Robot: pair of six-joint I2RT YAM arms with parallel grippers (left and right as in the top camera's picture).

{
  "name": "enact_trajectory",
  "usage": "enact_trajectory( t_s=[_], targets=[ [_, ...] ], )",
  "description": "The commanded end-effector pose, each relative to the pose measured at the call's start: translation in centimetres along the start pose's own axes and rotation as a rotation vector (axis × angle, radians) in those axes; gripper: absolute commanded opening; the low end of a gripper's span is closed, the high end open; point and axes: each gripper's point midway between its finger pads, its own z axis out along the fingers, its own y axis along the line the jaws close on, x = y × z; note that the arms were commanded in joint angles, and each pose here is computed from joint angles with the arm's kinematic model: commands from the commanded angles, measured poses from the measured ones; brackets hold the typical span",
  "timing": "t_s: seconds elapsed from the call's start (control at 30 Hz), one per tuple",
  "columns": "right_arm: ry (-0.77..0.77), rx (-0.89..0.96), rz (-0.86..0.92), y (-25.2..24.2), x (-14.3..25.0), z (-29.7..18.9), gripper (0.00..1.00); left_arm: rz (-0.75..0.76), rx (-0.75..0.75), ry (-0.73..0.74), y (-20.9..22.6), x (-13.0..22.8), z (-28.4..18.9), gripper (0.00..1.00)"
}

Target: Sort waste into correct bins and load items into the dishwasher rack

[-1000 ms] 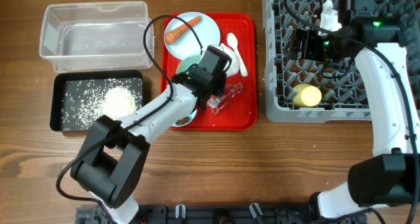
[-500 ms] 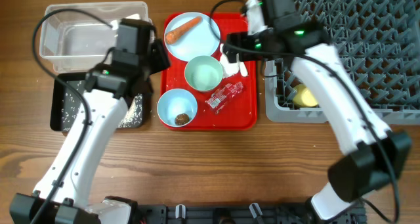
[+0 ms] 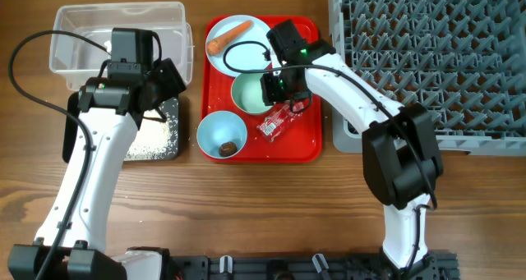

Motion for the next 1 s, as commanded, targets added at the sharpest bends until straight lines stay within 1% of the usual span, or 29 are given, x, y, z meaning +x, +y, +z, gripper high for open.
enact_trajectory(
  t_s=[0.0, 0.07, 0.1, 0.2, 0.27, 0.47, 0.5, 0.53, 0.57, 0.6, 0.63, 0.7, 0.73, 0.8, 0.87, 0.9, 0.97],
  targets=[
    [0.015, 0.020, 0.006, -0.4, 0.2, 1.0, 0.39, -0.006, -0.004, 0.011, 0.2, 0.2, 0.3, 0.74],
    [0.015, 0.020, 0.005, -0.4, 0.2, 1.1, 0.33, -0.006, -0.005, 0.012, 0.2, 0.2, 0.3, 0.75],
    [0.015, 0.020, 0.003, -0.4, 0.2, 1.1, 0.33, -0.005, -0.006, 0.014, 0.3, 0.3, 0.4, 0.76],
    [0.018, 0.021, 0.002, -0.5, 0.4, 1.7, 0.33, -0.005, -0.008, 0.017, 0.3, 0.4, 0.4, 0.77],
    [0.027, 0.027, 0.004, -0.7, 0.6, 2.2, 0.33, -0.005, -0.009, 0.020, 0.3, 0.4, 0.4, 0.80],
    [0.029, 0.029, -0.003, -0.9, 0.7, 2.9, 0.32, -0.005, -0.009, 0.021, 0.3, 0.4, 0.4, 0.82],
    [0.027, 0.028, -0.004, -0.9, 0.7, 3.0, 0.29, -0.005, -0.009, 0.021, 0.3, 0.4, 0.4, 0.82],
    [0.025, 0.037, -0.002, -1.1, 0.7, 3.0, 0.24, -0.005, -0.009, 0.021, 0.3, 0.4, 0.4, 0.82],
    [0.021, 0.049, -0.002, -1.2, 0.6, 3.0, 0.13, -0.005, -0.009, 0.021, 0.3, 0.4, 0.4, 0.81],
    [0.021, 0.049, 0.002, -1.2, 0.6, 3.0, 0.04, -0.005, -0.010, 0.020, 0.4, 0.4, 0.4, 0.82],
    [0.020, 0.048, 0.004, -1.2, 0.6, 2.9, 0.04, -0.005, -0.009, 0.020, 0.3, 0.4, 0.4, 0.82],
    [0.006, 0.037, 0.006, -1.0, 0.2, 2.2, 0.04, -0.005, -0.009, 0.020, 0.3, 0.4, 0.4, 0.86],
    [-0.007, 0.034, 0.004, -0.9, -0.1, 1.4, 0.04, -0.005, -0.009, 0.020, 0.3, 0.4, 0.4, 0.90],
    [-0.070, 0.020, -0.017, -0.2, -1.5, -2.3, 0.04, -0.005, -0.009, 0.020, 0.3, 0.4, 0.4, 0.98],
    [-0.183, 0.025, -0.026, 0.0, -3.3, -7.0, 0.04, -0.005, -0.009, 0.020, 0.3, 0.4, 0.4, 1.00],
    [-0.270, 0.057, -0.018, -0.7, -4.5, -10.3, 0.04, -0.005, -0.009, 0.020, 0.3, 0.4, 0.4, 1.00],
    [-0.401, 0.151, 0.010, -2.7, -5.7, -15.2, 0.04, -0.005, -0.009, 0.020, 0.3, 0.4, 0.4, 1.00]
  ],
)
